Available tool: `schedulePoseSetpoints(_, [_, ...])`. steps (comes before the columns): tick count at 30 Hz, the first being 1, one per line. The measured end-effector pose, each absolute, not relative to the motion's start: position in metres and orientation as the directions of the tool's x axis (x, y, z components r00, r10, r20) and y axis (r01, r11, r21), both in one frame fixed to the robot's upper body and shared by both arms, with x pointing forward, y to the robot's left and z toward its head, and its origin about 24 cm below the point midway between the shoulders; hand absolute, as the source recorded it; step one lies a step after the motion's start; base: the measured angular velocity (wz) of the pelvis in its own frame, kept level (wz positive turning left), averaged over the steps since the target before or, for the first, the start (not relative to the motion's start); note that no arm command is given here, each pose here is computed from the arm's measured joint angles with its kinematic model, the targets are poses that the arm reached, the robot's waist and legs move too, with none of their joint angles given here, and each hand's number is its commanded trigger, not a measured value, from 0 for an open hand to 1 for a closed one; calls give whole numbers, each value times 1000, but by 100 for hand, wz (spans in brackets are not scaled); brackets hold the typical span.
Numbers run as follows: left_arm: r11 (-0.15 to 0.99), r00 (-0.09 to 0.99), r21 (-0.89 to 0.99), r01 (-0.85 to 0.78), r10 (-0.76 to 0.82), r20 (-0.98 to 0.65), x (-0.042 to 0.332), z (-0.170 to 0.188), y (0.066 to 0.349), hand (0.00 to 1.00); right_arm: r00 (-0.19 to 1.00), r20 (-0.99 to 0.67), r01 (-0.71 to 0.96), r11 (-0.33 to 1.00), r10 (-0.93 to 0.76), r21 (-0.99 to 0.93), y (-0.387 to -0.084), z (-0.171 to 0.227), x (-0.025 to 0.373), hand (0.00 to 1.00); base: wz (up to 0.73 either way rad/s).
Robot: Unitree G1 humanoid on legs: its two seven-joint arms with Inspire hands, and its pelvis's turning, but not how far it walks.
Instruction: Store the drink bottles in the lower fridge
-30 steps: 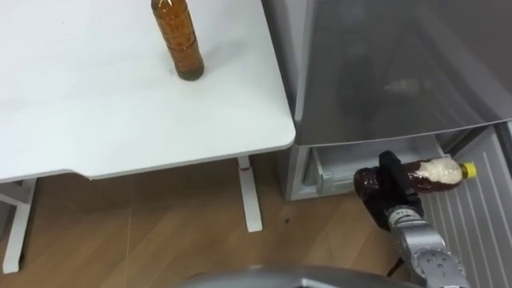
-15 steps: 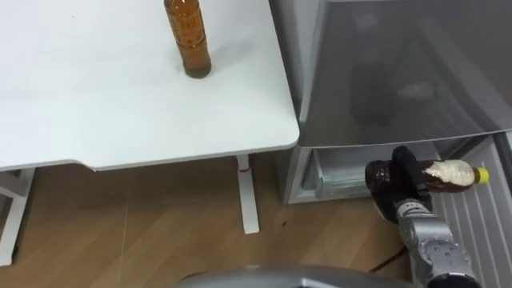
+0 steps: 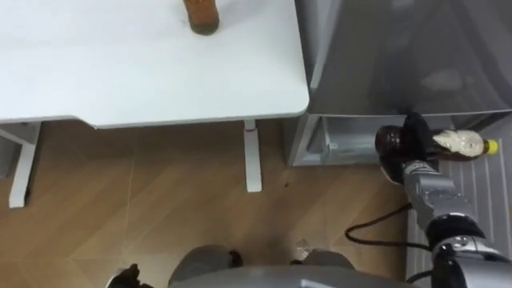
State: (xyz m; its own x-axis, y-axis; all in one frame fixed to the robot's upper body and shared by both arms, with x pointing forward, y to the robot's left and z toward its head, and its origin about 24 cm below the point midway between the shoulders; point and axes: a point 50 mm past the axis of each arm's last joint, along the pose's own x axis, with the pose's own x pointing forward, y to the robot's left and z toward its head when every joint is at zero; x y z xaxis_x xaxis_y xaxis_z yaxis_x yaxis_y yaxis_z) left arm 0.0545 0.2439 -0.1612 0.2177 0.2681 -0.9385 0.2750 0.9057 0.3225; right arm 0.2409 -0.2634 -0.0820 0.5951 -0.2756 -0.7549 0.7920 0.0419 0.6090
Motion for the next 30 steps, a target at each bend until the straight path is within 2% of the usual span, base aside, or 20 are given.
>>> schedulePoseSetpoints(2, [902,249,328,282,261,-932,68,-160,243,0,601,-747,789,63,-283,611,-270,-78,245,100,11])
schedulePoseSetpoints(13, [876,301,361,320,267,-915,88,-154,248,0,632,-716,763,78,-295,642,-278,-62,264,100,9])
schedulePoseSetpoints(19, [878,347,370,304,260,-901,105,-151,245,0,714,-627,683,113,-311,721,-284,-24,300,100,3])
schedulePoseSetpoints(25, [902,348,354,245,259,-901,101,-151,249,0,764,-542,627,206,-350,751,-297,12,323,100,2])
schedulePoseSetpoints(30, [915,352,344,210,257,-900,99,-151,250,0,789,-507,597,239,-347,765,-293,29,336,100,2])
